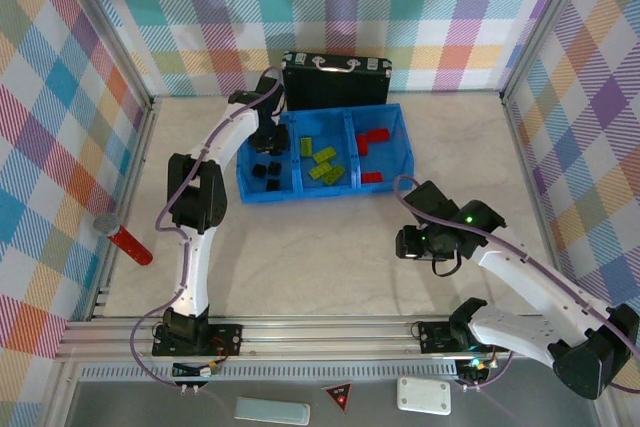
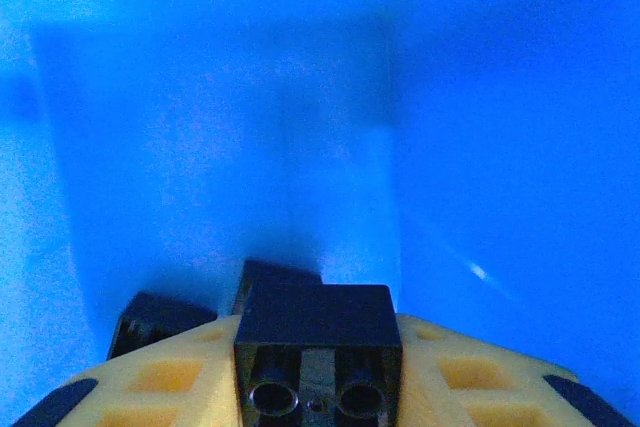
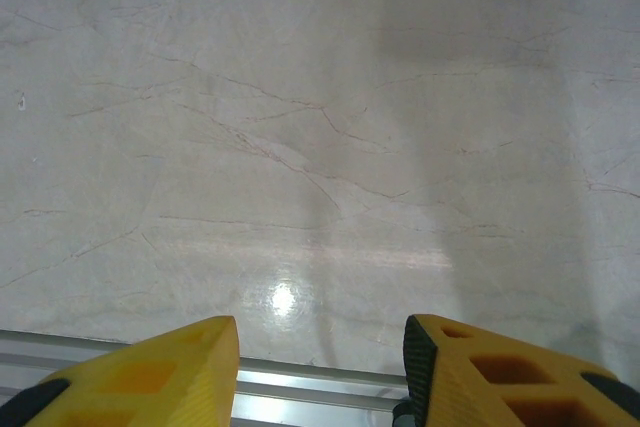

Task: Sort the legos into containers by color
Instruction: Place the lego in the container.

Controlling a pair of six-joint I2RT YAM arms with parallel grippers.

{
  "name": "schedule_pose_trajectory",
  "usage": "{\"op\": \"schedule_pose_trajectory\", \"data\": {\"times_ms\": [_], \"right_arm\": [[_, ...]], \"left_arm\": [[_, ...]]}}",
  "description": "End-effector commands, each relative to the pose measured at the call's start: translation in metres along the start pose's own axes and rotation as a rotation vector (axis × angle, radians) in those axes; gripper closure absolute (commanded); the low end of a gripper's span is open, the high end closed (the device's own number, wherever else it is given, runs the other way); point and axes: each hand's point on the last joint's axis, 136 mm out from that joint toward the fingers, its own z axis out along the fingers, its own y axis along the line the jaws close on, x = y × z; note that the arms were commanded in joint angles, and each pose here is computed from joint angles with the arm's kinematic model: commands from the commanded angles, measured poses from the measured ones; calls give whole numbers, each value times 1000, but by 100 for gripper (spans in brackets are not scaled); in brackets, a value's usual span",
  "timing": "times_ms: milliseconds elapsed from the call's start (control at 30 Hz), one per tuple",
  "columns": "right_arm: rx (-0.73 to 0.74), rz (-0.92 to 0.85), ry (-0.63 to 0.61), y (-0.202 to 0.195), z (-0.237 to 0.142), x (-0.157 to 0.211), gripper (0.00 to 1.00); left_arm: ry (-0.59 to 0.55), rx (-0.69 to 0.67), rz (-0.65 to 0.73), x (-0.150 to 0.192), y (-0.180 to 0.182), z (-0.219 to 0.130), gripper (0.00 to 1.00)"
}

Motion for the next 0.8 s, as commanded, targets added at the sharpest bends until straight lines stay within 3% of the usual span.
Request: {"op": "schedule_pose_trajectory", "data": {"times_ms": [0,400,767], "right_arm": [[16,18,-6,-6,-5,4,51],[8,19,-8,-7,-9,6,51],[9,19,-16,-6,-11,4,51]], "left_arm": [[9,-78,-5,-5,16,8,63],[23,-147,-59,-12,41,52,63],[22,-133,-63,-13,41,52,54]]}}
